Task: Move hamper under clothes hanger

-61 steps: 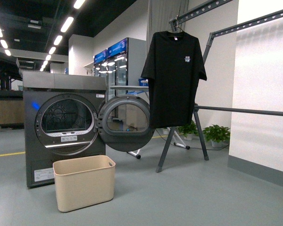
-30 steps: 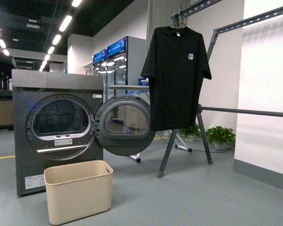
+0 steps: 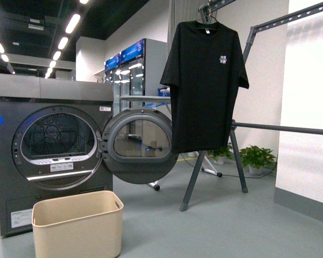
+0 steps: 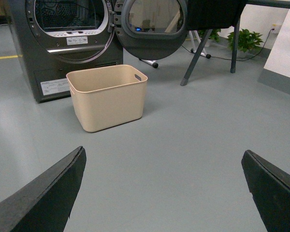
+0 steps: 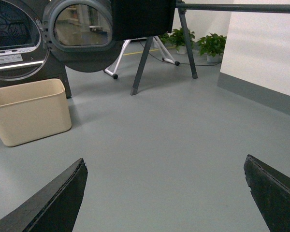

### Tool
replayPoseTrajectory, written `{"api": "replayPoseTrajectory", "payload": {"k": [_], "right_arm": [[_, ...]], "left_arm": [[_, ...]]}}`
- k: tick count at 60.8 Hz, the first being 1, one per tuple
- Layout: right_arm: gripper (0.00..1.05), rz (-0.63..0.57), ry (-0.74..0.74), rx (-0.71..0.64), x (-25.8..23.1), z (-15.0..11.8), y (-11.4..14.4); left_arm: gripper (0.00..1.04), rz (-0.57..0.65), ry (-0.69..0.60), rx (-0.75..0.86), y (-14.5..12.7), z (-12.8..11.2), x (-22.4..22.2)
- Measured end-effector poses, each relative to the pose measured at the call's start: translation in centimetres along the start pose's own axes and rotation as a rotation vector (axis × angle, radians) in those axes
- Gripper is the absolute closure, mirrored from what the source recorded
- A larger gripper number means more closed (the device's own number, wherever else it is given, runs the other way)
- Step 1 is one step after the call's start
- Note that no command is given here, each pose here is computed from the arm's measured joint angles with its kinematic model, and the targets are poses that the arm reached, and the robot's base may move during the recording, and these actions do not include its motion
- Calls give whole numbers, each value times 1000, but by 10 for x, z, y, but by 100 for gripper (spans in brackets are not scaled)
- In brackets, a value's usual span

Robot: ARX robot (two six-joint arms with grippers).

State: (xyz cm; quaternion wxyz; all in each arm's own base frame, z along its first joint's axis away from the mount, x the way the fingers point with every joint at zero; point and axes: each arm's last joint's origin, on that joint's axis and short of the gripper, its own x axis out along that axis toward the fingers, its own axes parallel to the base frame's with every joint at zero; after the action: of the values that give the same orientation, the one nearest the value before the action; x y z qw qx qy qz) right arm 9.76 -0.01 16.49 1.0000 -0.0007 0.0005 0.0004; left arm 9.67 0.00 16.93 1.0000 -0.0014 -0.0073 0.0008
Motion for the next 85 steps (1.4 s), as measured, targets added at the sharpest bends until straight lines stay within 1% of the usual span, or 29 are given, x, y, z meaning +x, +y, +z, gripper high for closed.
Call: {"api": "replayPoseTrajectory", "payload": {"k": [85], "right_arm": [[8,-1,0,0,0,0,0]], "left_arm": [[7,-2,-2,0,0,0,0]]}}
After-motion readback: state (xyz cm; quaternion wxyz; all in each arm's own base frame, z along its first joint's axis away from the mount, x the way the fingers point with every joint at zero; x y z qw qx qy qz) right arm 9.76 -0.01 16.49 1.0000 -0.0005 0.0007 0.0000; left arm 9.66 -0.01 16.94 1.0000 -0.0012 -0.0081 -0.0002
